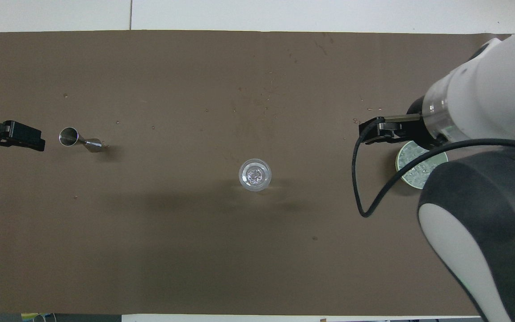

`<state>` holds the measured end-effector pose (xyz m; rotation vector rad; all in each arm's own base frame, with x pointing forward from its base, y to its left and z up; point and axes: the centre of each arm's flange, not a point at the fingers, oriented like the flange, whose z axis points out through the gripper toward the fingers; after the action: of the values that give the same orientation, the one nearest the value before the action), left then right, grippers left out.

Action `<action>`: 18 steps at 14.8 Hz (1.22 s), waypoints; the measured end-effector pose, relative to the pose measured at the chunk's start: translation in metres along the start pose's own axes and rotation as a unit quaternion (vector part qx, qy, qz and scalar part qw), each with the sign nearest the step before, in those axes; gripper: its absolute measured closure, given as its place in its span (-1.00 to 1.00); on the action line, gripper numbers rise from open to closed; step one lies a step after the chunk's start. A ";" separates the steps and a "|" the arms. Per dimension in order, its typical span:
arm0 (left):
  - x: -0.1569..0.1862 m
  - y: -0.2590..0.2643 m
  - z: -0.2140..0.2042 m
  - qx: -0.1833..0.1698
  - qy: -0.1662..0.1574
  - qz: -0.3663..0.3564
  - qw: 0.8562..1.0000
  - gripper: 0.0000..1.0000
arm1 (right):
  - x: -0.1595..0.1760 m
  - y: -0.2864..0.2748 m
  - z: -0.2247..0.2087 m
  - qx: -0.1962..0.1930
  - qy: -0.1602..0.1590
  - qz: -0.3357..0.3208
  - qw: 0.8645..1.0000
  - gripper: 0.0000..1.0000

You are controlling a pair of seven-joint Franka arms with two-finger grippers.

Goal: Pour wine and add ice with both arms

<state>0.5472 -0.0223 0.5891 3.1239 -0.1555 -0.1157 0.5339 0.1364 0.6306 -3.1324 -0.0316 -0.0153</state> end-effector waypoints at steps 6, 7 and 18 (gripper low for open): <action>0.000 0.000 0.000 0.000 0.000 0.000 1.000 -1.00 | 0.011 0.120 0.010 -0.002 -0.015 0.025 1.000 -1.00; 0.000 0.000 0.000 0.000 0.000 0.000 1.000 -1.00 | 0.010 0.129 0.009 -0.002 -0.016 0.029 0.999 -1.00; 0.000 0.000 0.000 0.000 0.000 0.000 1.000 -1.00 | -0.017 0.210 -0.015 0.004 -0.023 0.041 0.999 -1.00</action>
<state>0.5472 -0.0223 0.5891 3.1240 -0.1544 -0.1157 0.5211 -0.0739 0.6438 -3.1227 0.0949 0.0573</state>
